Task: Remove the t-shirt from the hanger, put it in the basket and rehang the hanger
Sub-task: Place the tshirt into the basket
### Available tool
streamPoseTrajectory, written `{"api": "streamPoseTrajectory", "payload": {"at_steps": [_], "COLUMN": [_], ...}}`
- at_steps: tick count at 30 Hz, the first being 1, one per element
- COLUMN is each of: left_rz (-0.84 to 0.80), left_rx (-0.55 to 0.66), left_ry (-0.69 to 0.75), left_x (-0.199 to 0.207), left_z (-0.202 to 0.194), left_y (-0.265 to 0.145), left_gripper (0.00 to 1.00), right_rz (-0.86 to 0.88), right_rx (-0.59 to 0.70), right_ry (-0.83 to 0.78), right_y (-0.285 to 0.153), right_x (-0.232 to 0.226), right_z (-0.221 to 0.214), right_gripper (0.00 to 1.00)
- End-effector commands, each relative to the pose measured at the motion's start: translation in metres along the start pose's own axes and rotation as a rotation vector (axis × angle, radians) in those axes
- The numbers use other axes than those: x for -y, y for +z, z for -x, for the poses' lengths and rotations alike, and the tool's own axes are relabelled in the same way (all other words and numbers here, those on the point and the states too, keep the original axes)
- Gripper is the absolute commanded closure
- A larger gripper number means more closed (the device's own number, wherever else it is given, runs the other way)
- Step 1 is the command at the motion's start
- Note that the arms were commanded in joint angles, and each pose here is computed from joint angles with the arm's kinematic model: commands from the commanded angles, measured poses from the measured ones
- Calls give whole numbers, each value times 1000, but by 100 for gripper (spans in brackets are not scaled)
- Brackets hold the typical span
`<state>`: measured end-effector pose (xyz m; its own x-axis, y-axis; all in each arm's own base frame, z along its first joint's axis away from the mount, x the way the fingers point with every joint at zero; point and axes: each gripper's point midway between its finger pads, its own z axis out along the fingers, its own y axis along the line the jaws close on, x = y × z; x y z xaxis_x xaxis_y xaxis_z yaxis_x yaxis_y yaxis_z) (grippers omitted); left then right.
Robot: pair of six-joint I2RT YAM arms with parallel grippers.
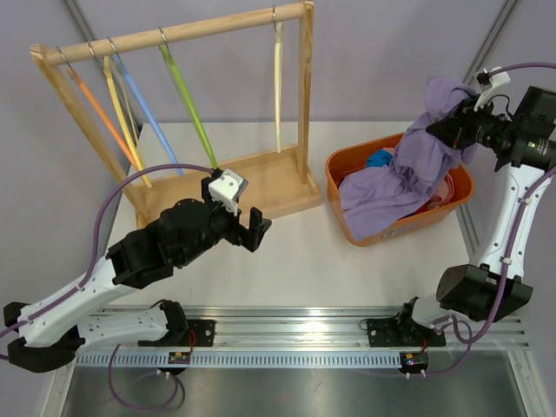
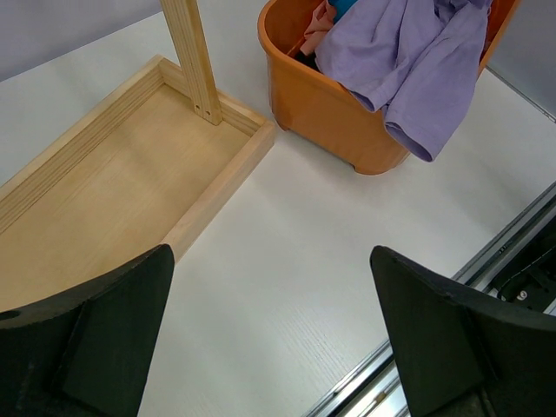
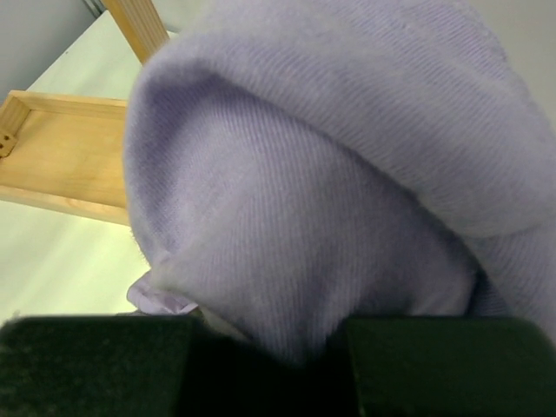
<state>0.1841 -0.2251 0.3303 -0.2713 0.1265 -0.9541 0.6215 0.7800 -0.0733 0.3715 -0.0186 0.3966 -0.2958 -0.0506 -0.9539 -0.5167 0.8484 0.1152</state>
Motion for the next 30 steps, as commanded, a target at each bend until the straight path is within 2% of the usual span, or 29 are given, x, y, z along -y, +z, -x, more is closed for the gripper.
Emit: {"api": "streamPoseTrajectory", "payload": {"at_steps": [1, 4, 6, 9, 10, 15, 17, 18, 21, 22, 24, 25, 30], "left_rz": [-14, -18, -18, -19, -20, -24, -26, -25, -27, -27, -28, -27, -25], "left_rx": [18, 13, 15, 18, 15, 14, 15, 15, 6, 4, 0, -3, 13], "left_ry": [-10, -10, -14, -25, -29, -49, -49, -51, -52, -53, -64, -66, -89], "left_x": [4, 5, 5, 5, 6, 6, 6, 5, 6, 6, 7, 6, 5], "left_z": [5, 4, 5, 4, 3, -1, -1, -1, -5, -5, -7, -9, -7], "left_y": [2, 3, 3, 2, 2, 0, -1, 0, 1, 1, 1, 0, -3], "left_gripper": [1, 1, 1, 1, 1, 1, 1, 1, 1, 1, 1, 1, 1], "right_rz": [44, 95, 136, 174, 186, 113, 72, 70, 63, 70, 80, 78, 57], "right_rx": [49, -23, -127, -321, -387, -573, -615, -645, -709, -718, -714, -694, -596], "right_ry": [-54, -15, -2, 9, 57, 155, 164, 181, 183, 189, 177, 157, 66], "right_y": [-5, 14, 31, 56, 59, 76, 80, 84, 89, 88, 87, 87, 74], "right_x": [-15, -20, -36, -49, -53, -27, -15, -11, -5, -6, -7, -6, -10], "right_z": [9, -26, -61, -139, -172, -244, -258, -269, -287, -285, -280, -270, -207], "right_gripper": [100, 100, 100, 100, 100, 99, 96, 91, 81, 73, 67, 58, 35]}}
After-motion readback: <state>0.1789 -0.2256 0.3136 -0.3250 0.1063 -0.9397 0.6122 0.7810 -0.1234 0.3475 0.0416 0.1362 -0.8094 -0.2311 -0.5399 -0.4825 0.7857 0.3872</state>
